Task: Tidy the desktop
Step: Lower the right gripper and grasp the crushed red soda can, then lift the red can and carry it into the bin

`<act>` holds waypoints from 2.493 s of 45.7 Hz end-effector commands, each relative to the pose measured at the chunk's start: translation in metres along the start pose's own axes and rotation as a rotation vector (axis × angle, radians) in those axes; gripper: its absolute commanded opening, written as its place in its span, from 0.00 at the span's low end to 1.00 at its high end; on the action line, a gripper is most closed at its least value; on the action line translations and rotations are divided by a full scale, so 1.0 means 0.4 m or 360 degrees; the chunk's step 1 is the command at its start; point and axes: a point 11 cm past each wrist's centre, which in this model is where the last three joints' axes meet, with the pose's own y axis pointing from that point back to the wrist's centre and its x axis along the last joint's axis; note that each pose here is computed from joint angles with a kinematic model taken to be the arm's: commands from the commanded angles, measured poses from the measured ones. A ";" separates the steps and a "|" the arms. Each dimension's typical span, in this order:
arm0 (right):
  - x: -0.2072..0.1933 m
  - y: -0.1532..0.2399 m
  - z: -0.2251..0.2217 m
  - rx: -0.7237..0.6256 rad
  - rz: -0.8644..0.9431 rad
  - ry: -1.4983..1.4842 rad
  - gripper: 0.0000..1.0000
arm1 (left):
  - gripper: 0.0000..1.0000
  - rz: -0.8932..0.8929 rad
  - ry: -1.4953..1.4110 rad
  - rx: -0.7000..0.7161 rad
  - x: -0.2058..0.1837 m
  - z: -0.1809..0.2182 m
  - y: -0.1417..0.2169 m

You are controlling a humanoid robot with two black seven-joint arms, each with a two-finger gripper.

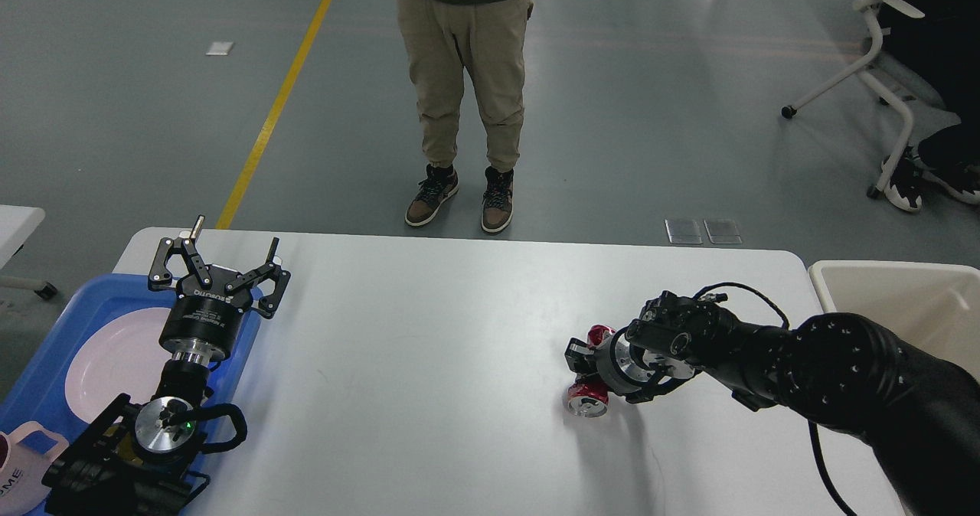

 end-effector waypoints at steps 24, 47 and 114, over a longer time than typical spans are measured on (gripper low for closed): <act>0.027 0.054 -0.004 -0.0024 -0.0028 -0.0025 0.00 | 0.96 0.0001 0.0000 0.0000 0.000 0.000 0.000; 0.031 0.056 -0.002 -0.0025 -0.0023 -0.0028 0.00 | 0.96 -0.0001 0.0000 0.0000 0.000 0.000 0.000; 0.127 0.794 0.077 -0.0175 -0.0044 0.0292 0.00 | 0.96 0.0001 0.0000 -0.0002 0.000 0.000 0.000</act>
